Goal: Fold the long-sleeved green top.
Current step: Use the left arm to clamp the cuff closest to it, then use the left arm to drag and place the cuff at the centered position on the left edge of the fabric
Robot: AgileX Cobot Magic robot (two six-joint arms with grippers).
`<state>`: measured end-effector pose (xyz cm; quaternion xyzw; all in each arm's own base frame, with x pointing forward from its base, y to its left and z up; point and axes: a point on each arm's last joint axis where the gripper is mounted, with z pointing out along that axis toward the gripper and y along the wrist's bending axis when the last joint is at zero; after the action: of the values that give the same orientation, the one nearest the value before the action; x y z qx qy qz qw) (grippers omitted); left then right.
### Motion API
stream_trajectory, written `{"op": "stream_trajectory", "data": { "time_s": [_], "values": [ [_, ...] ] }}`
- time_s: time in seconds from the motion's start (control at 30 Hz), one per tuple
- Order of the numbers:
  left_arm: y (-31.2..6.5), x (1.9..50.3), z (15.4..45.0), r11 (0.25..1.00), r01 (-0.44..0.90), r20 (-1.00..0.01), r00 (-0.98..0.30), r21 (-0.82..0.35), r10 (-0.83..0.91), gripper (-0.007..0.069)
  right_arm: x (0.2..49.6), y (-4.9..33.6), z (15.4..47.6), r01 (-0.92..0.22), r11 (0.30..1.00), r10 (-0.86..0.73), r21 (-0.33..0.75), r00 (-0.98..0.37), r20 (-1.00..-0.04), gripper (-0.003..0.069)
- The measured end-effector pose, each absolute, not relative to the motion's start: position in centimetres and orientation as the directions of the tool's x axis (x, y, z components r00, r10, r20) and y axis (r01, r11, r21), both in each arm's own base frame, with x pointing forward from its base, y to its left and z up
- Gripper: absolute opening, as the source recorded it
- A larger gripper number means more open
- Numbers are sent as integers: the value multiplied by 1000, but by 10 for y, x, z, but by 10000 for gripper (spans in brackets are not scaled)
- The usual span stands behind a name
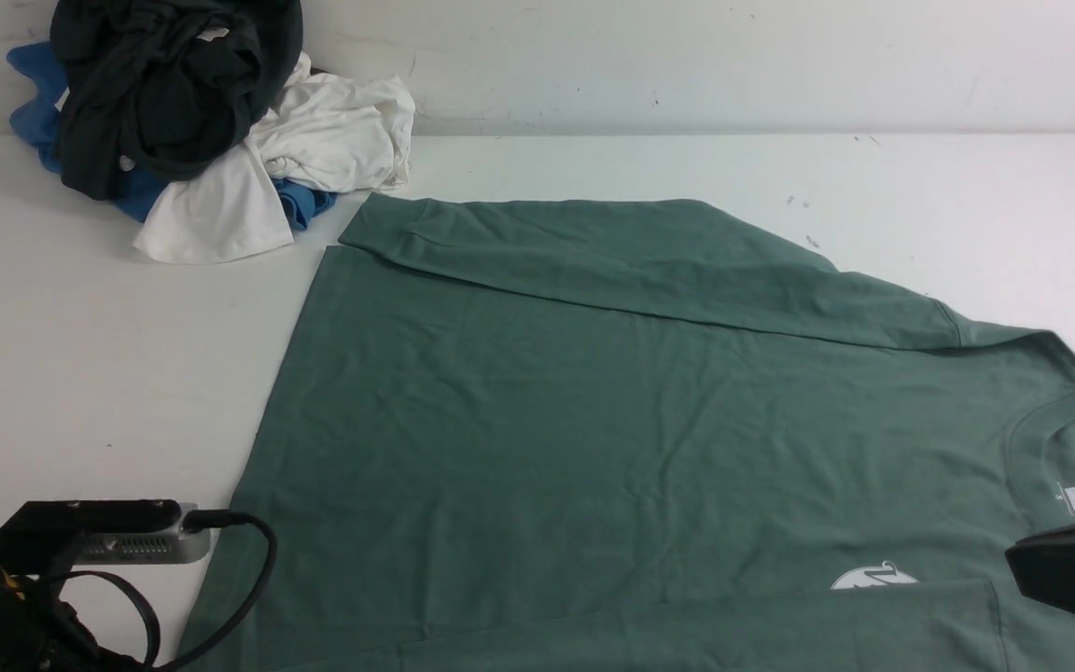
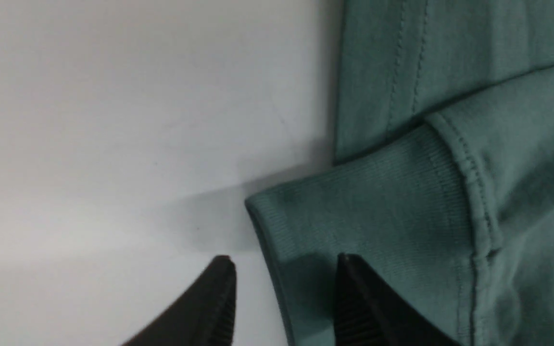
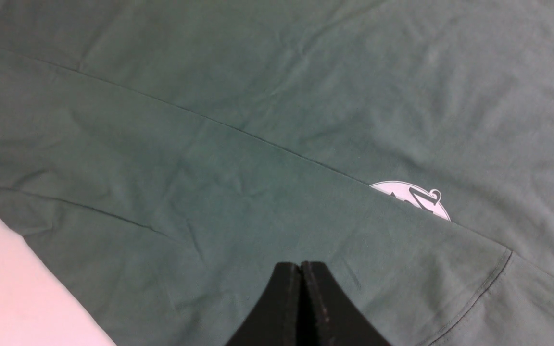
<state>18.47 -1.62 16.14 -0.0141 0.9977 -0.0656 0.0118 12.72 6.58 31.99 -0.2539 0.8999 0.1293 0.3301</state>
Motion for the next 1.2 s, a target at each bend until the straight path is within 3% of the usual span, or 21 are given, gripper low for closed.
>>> {"op": "stream_trajectory", "data": {
  "time_s": [0.13, 0.23, 0.5, 0.57, 0.8, 1.2],
  "values": [
    [-16, 189, 151, 991, -39, 7, -999, -126, -39, 405, 127, 66, 320, -542, 838, -371, 65, -653, -660, -16],
    [-17, 192, 149, 990, -48, 22, -999, -132, -45, 399, 127, 66, 320, -542, 838, -371, 65, -653, -660, -16],
    [-20, 192, 153, 982, -76, 1, -997, -172, -77, 56, 127, 66, 319, -543, 837, -375, 67, -657, -654, -16],
    [-20, 192, 157, 983, -69, -21, -997, -172, -74, 20, 127, 66, 319, -543, 837, -374, 67, -657, -654, -16],
    [-19, 185, 178, 986, -35, -121, -991, -165, -56, 13, 127, 66, 320, -542, 838, -372, 66, -655, -657, -16],
    [-20, 183, 210, 985, 35, -207, -978, -168, -1, 16, 128, 65, 320, -540, 840, -376, 52, -648, -662, -16]
  ]
}}
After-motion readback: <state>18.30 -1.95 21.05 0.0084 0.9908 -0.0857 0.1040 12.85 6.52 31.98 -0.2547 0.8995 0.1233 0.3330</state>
